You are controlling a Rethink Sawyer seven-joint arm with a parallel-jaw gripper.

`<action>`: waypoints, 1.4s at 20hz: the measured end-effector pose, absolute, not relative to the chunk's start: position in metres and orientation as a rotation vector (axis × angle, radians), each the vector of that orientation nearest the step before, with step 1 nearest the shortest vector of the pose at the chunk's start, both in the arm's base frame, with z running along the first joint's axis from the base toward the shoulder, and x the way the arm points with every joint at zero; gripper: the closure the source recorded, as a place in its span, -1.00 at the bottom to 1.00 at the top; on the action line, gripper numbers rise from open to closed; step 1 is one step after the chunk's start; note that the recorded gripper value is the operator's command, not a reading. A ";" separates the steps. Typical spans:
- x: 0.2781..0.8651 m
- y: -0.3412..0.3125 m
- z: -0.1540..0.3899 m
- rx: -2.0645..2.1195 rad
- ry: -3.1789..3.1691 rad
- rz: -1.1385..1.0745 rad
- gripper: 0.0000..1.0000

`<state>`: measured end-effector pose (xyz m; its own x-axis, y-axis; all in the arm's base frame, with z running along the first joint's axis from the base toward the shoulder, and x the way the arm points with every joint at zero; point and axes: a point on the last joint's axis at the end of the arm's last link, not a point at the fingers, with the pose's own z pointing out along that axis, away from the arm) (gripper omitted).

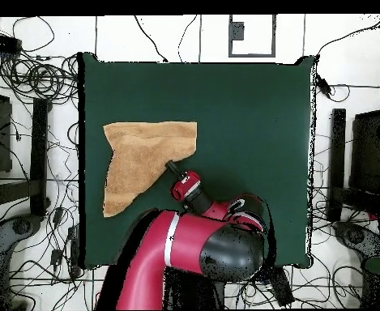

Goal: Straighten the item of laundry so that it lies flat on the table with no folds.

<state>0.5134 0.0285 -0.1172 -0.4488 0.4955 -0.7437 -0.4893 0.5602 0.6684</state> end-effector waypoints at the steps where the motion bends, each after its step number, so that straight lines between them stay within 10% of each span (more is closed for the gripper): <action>1: 0.514 0.028 -0.117 0.015 1.698 1.113 1.00; 10: 0.518 0.022 -0.117 0.147 1.671 0.986 1.00; 11: 0.519 0.021 -0.117 0.168 1.675 0.945 -1.00; 28: 0.521 0.058 -0.118 0.029 1.727 0.924 -1.00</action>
<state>0.5210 0.0584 -0.1176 -0.3777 0.4549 -0.8065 -0.4184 0.6931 0.5869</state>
